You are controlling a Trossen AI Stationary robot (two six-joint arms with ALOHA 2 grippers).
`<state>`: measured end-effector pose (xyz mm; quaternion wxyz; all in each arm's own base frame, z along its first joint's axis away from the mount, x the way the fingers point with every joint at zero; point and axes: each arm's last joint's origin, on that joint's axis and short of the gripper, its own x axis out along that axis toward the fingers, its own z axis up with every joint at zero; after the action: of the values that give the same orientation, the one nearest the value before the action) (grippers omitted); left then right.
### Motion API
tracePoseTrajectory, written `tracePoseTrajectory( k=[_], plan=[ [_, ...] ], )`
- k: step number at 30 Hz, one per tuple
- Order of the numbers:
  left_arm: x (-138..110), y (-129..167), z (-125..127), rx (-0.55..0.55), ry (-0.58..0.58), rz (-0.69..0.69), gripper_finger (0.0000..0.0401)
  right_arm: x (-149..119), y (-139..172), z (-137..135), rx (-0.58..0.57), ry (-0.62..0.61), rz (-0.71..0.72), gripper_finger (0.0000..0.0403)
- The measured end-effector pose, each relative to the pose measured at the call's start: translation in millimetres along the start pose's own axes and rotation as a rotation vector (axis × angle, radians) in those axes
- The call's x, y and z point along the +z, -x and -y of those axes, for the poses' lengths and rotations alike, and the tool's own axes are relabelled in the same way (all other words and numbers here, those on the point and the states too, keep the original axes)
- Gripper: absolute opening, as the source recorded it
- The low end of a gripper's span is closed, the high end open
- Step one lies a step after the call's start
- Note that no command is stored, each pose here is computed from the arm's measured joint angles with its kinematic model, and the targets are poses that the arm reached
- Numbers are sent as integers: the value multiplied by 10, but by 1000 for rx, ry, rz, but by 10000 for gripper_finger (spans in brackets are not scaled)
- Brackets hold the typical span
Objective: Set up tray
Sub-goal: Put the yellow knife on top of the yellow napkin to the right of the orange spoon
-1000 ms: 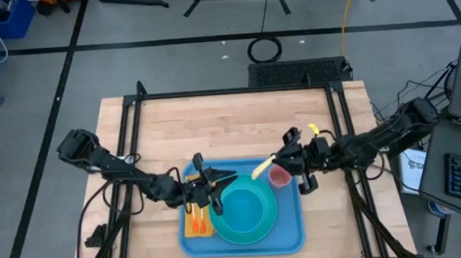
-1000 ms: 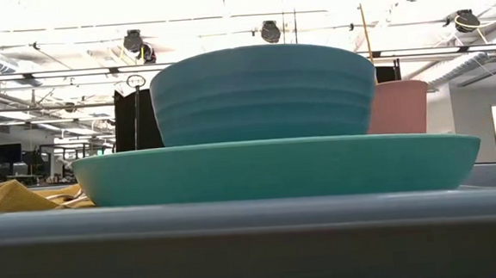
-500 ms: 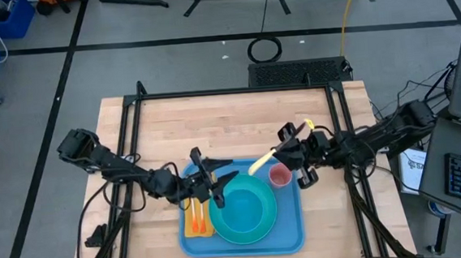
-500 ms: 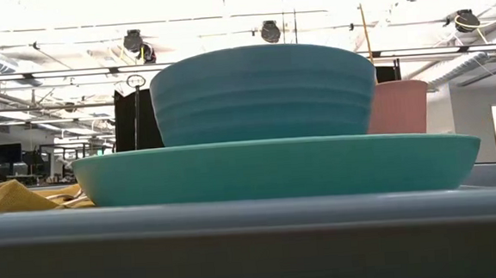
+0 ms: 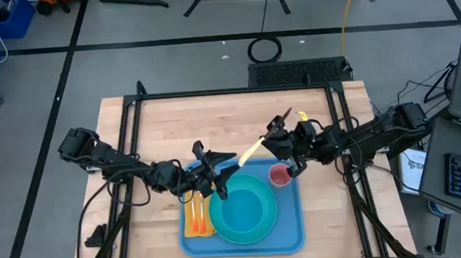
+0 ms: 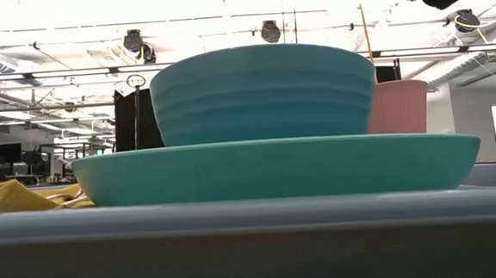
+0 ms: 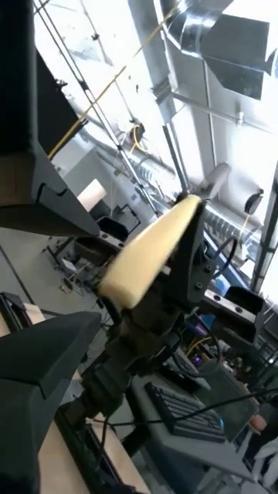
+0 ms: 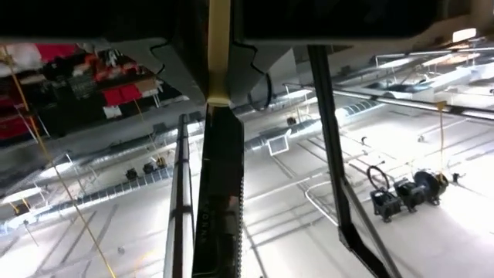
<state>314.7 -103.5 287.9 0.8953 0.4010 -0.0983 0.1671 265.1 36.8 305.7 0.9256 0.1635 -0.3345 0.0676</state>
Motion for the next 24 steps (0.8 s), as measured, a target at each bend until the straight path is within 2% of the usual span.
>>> tracePoseTrajectory(
  k=[8,15,24],
  plan=[
    [-27,-11,-9,13,-8,-29,175,-114,-105,128,-33,1,-12,18],
    [-48,-1,-21,80,44,-132,175,-103,-113,148,-39,14,1,18],
    [12,19,-21,70,68,-71,175,-108,-112,148,-41,13,-4,18]
  ],
)
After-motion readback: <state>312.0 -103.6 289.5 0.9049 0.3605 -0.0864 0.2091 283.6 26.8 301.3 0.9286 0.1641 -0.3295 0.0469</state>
